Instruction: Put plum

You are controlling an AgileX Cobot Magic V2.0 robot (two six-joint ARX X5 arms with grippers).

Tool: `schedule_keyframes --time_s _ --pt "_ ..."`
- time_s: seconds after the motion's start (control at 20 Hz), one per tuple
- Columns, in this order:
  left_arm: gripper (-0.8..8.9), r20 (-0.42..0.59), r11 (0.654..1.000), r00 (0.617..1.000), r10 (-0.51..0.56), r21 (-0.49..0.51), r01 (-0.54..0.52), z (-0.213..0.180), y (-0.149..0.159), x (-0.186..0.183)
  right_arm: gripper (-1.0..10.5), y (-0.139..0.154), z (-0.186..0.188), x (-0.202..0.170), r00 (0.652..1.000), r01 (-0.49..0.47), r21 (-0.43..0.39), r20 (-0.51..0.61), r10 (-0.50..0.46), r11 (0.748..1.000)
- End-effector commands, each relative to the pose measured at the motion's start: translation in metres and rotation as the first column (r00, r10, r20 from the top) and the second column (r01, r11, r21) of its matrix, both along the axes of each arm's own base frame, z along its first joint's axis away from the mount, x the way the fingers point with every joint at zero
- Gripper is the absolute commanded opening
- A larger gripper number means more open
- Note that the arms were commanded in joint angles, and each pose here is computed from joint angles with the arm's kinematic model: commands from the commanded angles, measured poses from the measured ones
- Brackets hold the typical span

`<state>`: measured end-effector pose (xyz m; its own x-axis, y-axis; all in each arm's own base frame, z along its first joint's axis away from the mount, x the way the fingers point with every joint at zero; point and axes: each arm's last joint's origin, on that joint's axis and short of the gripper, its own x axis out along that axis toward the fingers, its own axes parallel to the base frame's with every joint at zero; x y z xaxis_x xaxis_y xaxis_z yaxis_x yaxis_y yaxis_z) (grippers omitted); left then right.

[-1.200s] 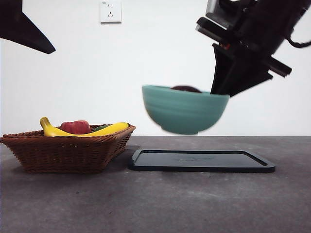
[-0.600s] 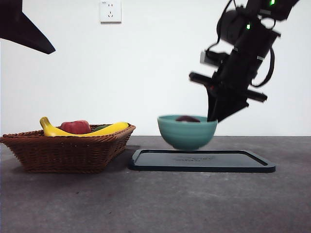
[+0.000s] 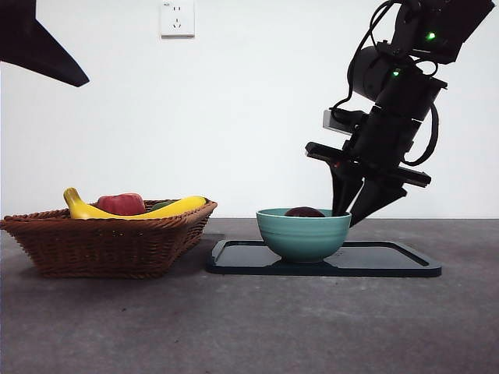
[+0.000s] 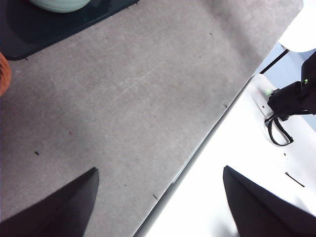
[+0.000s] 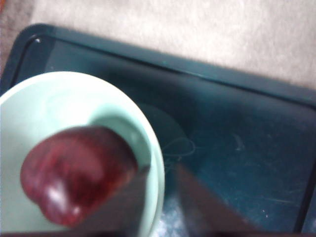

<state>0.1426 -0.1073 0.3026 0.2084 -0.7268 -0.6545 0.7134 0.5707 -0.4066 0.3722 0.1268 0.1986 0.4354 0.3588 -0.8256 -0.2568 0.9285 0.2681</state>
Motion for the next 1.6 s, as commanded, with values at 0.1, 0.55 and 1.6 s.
schedule_keyframes --time_s 0.1,0.55,1.6 --pt "4.03 0.015 1.0 1.0 -0.012 -0.01 0.013 0.003 -0.002 0.001 1.8 0.001 0.014 0.001 0.999 -0.005 0.004 0.043 0.005 1.0" --pt "4.03 0.016 1.0 1.0 -0.013 -0.011 0.013 0.003 -0.002 0.001 1.8 -0.03 0.157 -0.102 0.954 -0.076 0.049 0.293 0.058 0.996" --pt "4.03 0.015 1.0 1.0 -0.012 -0.011 0.013 0.003 -0.002 0.001 1.8 -0.079 0.117 -0.274 0.931 -0.249 0.155 0.31 0.192 0.956"
